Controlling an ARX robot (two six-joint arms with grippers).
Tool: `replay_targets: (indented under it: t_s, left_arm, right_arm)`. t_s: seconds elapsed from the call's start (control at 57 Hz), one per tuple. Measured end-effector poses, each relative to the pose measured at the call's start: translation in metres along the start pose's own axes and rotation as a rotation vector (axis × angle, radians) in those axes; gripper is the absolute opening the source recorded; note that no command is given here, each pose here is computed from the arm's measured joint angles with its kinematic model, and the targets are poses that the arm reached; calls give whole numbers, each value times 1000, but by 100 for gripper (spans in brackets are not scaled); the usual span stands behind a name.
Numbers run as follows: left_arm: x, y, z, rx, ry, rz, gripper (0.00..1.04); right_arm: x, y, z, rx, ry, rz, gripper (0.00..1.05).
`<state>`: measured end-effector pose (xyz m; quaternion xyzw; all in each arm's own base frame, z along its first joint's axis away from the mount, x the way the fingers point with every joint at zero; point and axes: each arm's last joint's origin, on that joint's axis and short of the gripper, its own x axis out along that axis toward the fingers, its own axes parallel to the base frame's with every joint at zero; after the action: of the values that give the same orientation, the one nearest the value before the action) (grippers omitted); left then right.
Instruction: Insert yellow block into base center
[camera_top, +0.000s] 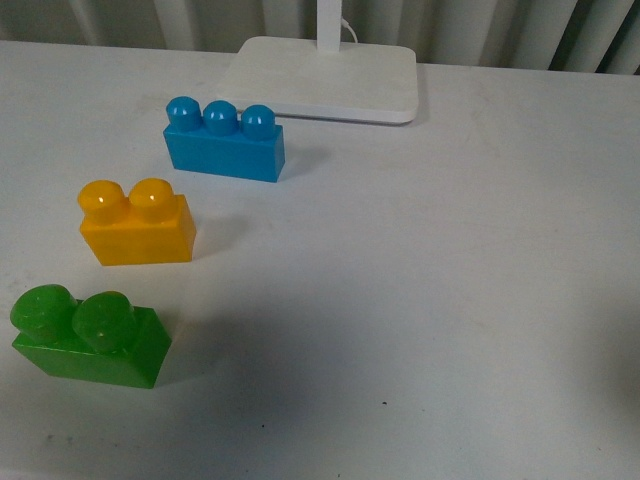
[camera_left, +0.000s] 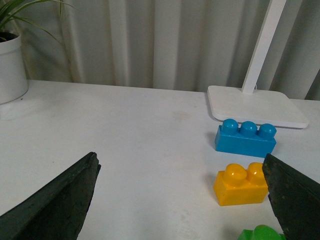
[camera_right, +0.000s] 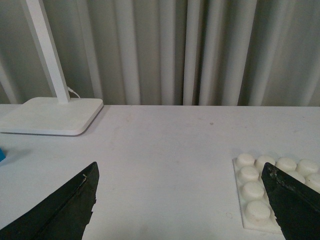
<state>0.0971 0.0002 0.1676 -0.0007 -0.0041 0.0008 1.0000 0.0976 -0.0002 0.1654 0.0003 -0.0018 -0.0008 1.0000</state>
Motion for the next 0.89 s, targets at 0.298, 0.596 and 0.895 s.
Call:
replay_targets:
  t_s: [0.298, 0.596, 0.895]
  left_arm:
    - [0, 0, 0, 0, 0, 0, 98]
    - [0, 0, 0, 0, 0, 0, 98]
    - [0, 0, 0, 0, 0, 0, 98]
  right_arm:
    - [0, 0, 0, 0, 0, 0, 96]
    - [35, -27, 23, 29, 356, -46, 96]
    - [117, -71, 32, -10, 682, -81, 96]
